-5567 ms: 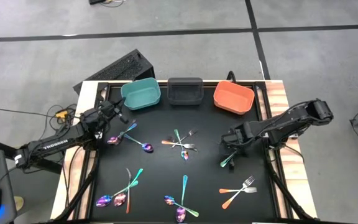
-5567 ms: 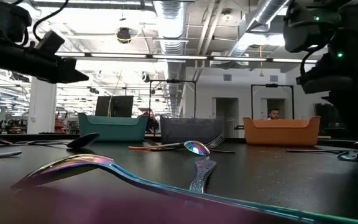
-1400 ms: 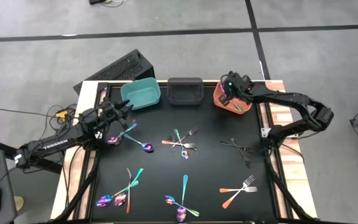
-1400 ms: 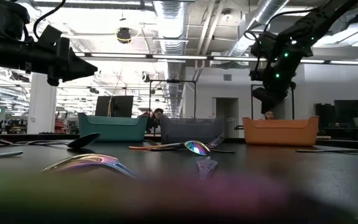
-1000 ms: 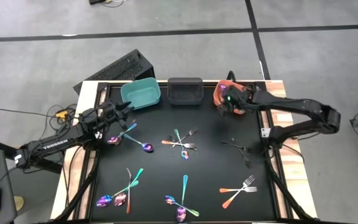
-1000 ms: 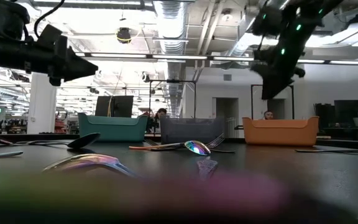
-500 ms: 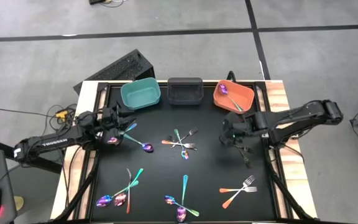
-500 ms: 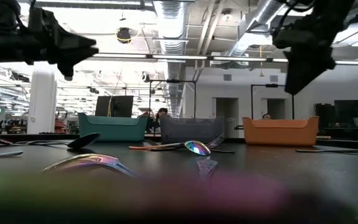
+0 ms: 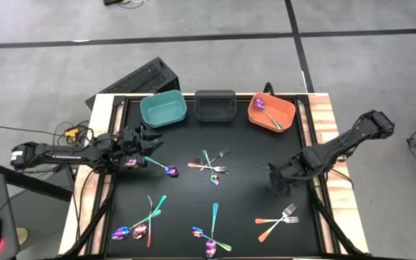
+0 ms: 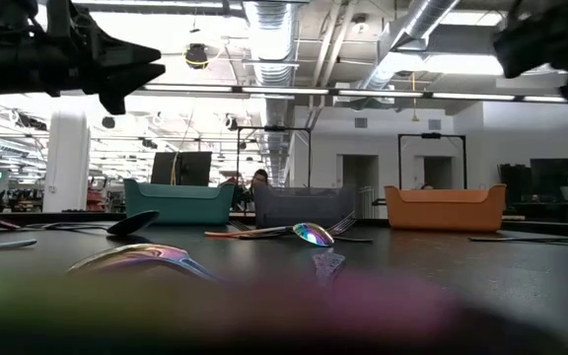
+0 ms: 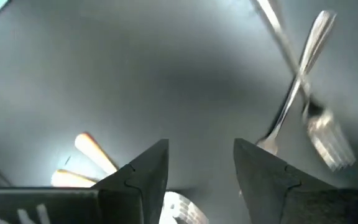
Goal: Sort silverware by color (type)
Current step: Put the orange fork into the black bin
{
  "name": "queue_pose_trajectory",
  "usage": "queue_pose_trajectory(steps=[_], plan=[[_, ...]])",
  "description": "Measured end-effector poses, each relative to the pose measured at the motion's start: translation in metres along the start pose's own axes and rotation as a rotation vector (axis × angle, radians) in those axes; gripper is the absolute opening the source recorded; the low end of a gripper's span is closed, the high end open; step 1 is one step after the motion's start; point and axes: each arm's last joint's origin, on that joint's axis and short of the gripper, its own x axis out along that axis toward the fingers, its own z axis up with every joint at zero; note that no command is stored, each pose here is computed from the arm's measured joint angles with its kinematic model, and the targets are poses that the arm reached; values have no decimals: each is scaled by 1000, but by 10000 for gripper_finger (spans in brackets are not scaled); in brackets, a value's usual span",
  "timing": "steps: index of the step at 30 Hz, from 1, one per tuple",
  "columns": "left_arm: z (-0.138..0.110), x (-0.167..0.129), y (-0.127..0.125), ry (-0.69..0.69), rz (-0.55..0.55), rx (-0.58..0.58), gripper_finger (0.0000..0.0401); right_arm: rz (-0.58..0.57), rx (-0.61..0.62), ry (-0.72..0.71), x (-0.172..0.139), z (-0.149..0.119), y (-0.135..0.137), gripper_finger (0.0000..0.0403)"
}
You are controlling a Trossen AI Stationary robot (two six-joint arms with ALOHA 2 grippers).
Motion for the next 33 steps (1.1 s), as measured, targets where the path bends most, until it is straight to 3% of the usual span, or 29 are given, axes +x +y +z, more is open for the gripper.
queue_pose_trajectory(steps=[9,19,33], plan=[[-7,36,-11,172,-35,15,144,-55,-75,136,15,-35,14,175],[-19,72,-23,196,-58,52,144,-190,-135,316,46,-58,24,171],[-26,121,-30,247,-69,120,144,-322,-182,321,76,-63,28,171]])
